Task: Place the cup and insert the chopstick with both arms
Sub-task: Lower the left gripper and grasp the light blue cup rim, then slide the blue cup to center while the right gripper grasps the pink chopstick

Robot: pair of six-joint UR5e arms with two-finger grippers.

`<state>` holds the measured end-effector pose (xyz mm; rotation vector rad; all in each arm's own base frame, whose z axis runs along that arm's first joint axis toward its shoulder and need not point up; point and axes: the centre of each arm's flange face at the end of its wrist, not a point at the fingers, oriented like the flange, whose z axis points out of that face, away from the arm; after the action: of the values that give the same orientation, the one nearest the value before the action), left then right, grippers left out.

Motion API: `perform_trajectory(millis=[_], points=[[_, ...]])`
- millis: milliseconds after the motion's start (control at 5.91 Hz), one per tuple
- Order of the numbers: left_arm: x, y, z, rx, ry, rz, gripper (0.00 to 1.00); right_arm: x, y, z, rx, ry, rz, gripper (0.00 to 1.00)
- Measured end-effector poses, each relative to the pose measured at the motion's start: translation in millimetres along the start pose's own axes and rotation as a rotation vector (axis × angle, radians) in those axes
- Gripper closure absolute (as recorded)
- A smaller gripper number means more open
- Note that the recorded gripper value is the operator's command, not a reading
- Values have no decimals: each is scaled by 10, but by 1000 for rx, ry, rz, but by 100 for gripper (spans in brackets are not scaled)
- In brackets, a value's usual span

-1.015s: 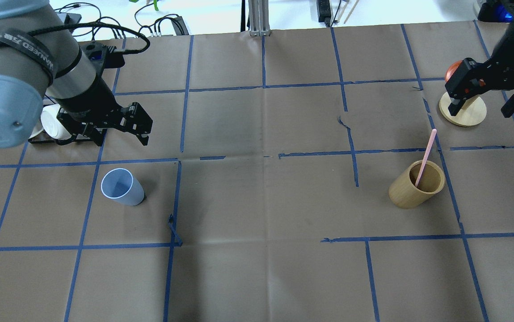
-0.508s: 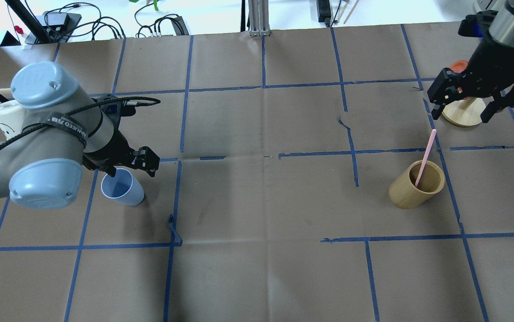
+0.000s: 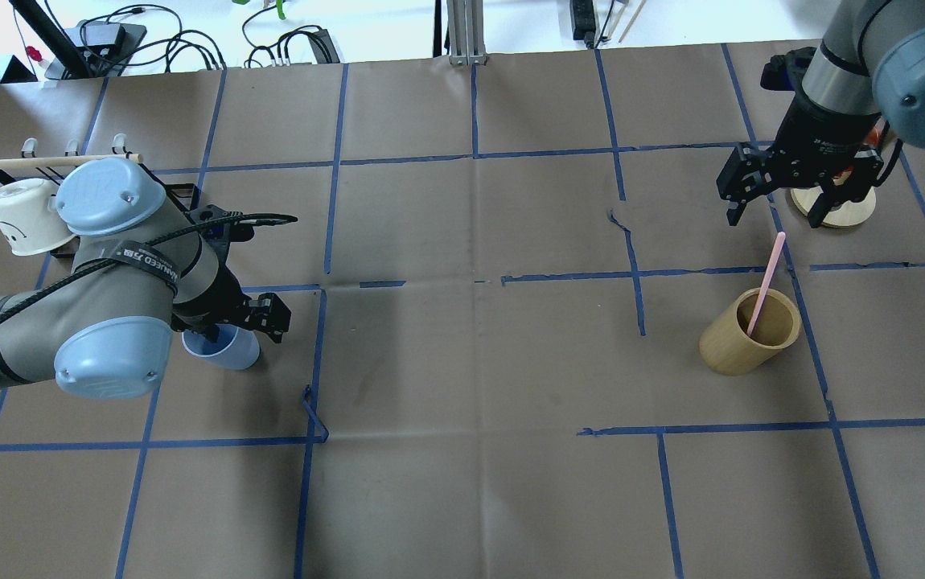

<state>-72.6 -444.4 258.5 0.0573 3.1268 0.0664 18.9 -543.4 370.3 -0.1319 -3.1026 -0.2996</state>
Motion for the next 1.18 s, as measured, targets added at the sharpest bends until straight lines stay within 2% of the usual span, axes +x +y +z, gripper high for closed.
perform_trajectory(millis=[169, 338, 677, 846, 1015, 1185], points=[[-7, -31, 43, 2, -2, -4, 89, 31, 14, 23, -8, 21, -2, 0], [-11, -43, 48, 4, -8, -6, 99, 46, 32, 45, -20, 30, -3, 0], [-10, -88, -59, 24, -38, -8, 99, 49, 59, 91, -36, 30, -2, 3], [90, -201, -226, 52, -43, -29, 99, 49, 52, 100, -33, 30, 0, 18], [376, -364, -443, 85, -39, -59, 98, 50, 39, 99, -26, 30, 0, 40], [802, -543, -593, 110, -29, -94, 98, 51, 34, 91, -21, 30, 1, 58]])
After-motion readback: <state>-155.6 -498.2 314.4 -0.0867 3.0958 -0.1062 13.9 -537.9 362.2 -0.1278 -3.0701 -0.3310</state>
